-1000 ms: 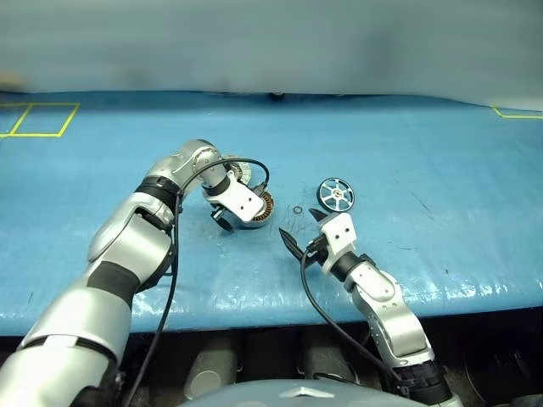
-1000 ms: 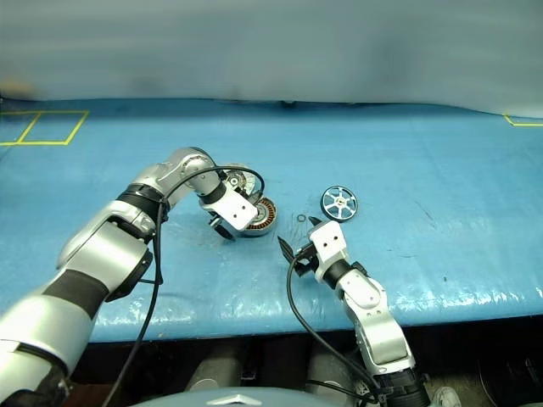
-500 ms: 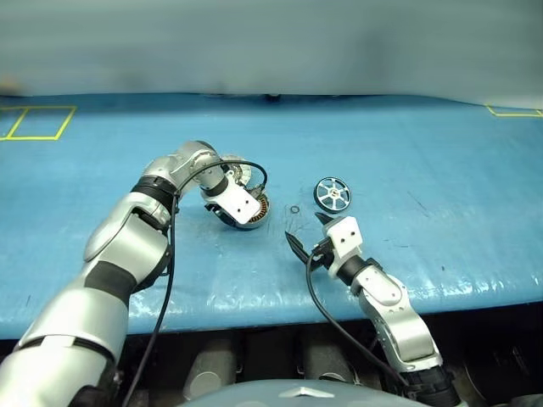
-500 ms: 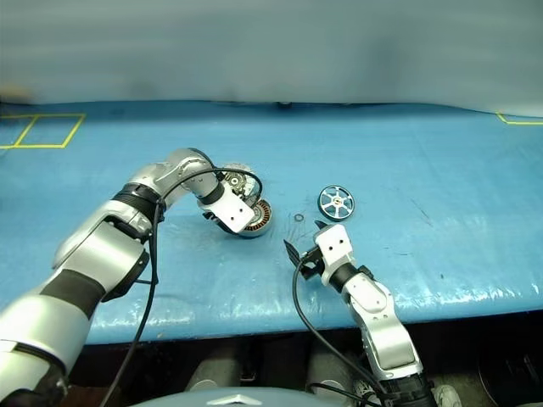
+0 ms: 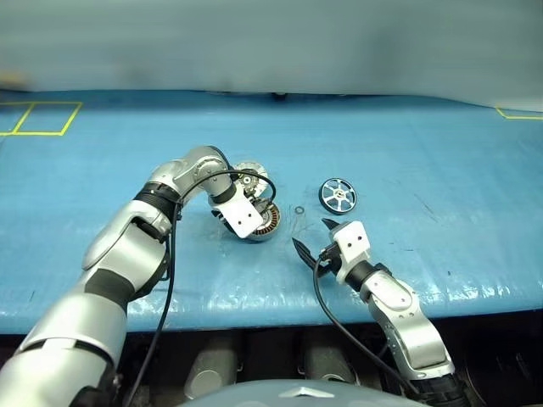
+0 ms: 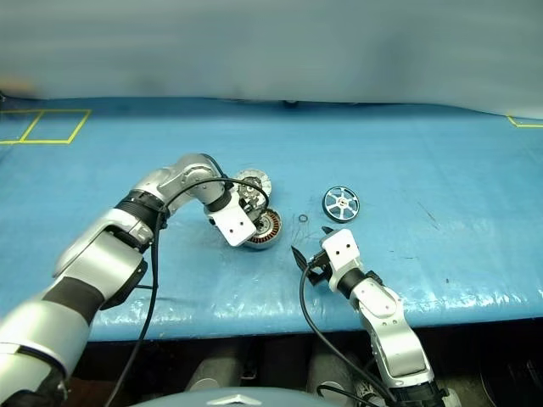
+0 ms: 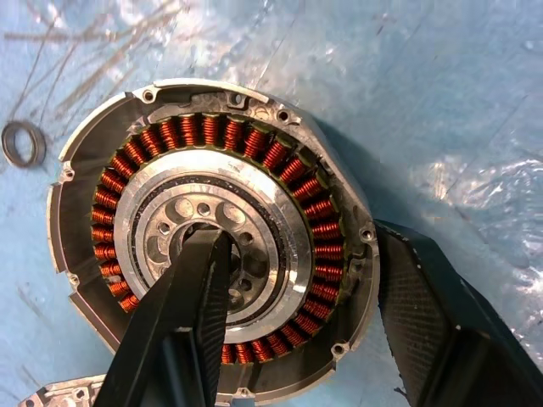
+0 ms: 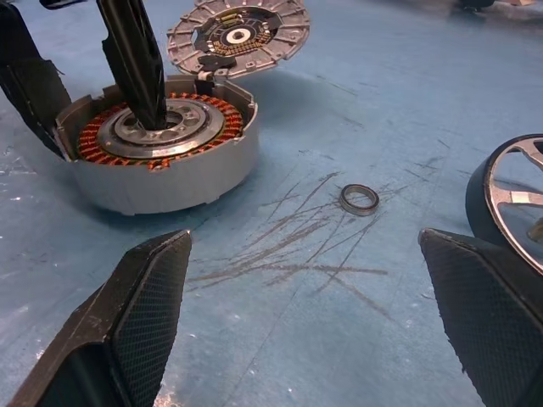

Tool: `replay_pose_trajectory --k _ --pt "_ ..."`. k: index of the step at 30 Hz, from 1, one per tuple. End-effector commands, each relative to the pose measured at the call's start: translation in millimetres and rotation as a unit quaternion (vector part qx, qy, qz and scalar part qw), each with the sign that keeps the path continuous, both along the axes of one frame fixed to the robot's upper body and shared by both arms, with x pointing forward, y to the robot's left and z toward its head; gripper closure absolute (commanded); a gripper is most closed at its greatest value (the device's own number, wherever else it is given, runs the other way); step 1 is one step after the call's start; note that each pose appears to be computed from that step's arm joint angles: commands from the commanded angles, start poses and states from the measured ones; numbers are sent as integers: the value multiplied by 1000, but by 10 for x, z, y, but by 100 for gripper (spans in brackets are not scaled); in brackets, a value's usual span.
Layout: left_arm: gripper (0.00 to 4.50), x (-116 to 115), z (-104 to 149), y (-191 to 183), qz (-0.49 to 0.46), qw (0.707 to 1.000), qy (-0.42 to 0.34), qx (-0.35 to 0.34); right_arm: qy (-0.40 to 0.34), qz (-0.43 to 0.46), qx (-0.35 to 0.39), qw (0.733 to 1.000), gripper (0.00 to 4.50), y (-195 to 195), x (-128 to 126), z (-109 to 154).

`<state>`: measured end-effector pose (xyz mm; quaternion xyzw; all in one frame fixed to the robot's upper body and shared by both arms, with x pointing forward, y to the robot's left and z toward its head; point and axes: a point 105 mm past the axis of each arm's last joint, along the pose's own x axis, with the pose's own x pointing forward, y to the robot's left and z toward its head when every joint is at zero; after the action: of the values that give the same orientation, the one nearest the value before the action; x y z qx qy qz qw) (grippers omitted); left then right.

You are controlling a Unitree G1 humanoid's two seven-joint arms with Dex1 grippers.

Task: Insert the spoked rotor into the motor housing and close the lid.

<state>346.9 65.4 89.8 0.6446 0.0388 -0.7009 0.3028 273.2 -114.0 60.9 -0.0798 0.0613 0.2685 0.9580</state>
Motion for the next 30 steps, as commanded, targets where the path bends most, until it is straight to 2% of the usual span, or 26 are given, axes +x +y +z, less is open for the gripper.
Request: replay_pose_trajectory --k 1,7,23,30 --pt "234 -48 102 -59 -52 998 -33 8 -18 2 5 1000 0 -5 -7 109" --pt "234 -184 128 -80 -82 996 -31 14 -15 -1 3 1000 0 -23 -6 90" --pt "234 -435 222 -70 -69 997 -27 20 -11 14 0 1000 0 44 12 70" --pt "9 -412 200 -59 -47 998 -29 4 -12 25 1 1000 0 89 18 80"
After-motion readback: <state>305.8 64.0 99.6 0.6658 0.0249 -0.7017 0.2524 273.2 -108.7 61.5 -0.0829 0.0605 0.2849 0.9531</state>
